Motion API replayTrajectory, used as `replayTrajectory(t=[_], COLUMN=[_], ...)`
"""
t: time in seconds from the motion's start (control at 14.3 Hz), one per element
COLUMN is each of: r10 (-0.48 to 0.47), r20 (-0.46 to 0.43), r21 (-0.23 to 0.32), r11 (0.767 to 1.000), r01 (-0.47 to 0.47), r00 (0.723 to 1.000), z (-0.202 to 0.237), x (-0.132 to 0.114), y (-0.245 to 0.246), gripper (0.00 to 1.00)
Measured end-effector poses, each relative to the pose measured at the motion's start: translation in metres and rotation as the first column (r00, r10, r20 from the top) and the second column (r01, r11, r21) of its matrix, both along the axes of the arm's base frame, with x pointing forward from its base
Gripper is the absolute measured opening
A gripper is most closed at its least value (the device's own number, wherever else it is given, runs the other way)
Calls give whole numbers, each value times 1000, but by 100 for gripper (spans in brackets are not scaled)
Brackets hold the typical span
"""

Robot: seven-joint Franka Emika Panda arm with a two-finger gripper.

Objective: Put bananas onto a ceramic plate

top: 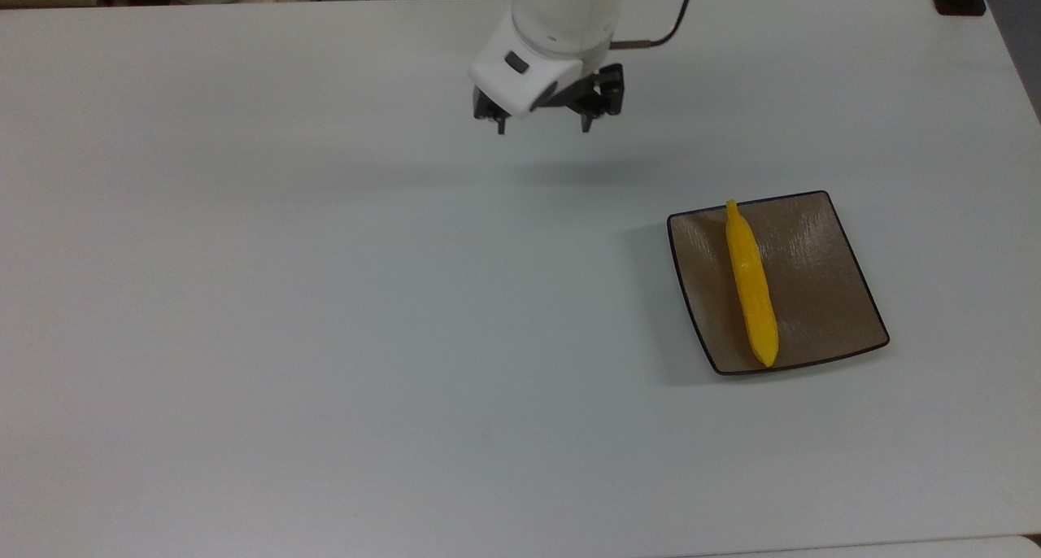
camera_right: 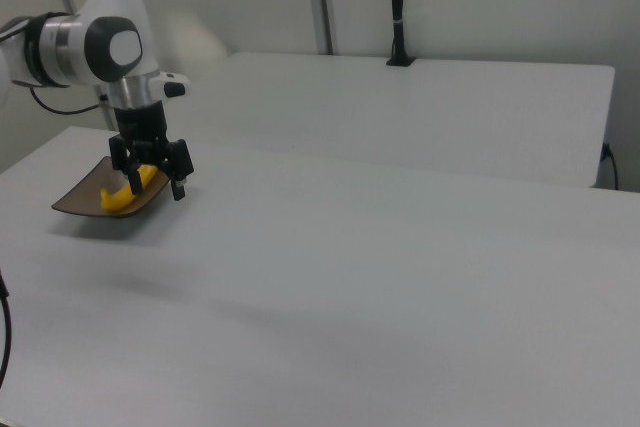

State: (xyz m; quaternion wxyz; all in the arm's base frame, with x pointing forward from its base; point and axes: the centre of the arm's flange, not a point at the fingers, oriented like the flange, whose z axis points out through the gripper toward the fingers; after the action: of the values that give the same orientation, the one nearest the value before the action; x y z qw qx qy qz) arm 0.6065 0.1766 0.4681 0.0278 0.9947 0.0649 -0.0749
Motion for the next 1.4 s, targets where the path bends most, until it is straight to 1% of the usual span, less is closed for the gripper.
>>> replayTrajectory(t=[0.14,0.42,0.49,0.56,0.7,0.91,1.05,1.4], r10=[-23,-91,-109,-132,-133,-130,-116,-107], r20=[0,44,65,96,122,135,137,135], r21=[-19,-33,-21,9,42,71,80,80], r11=[1000,995,994,991,991,990,991,992], r01=[23,93,111,131,129,121,106,97], r00=[1000,995,992,987,984,982,984,985], z=[13,43,49,57,62,68,70,68], x=[-10,-27,-32,-38,-46,-52,-53,-54], y=[-16,-59,-68,-79,-92,-110,-115,-116], gripper=[100,100,100,100,100,100,100,100])
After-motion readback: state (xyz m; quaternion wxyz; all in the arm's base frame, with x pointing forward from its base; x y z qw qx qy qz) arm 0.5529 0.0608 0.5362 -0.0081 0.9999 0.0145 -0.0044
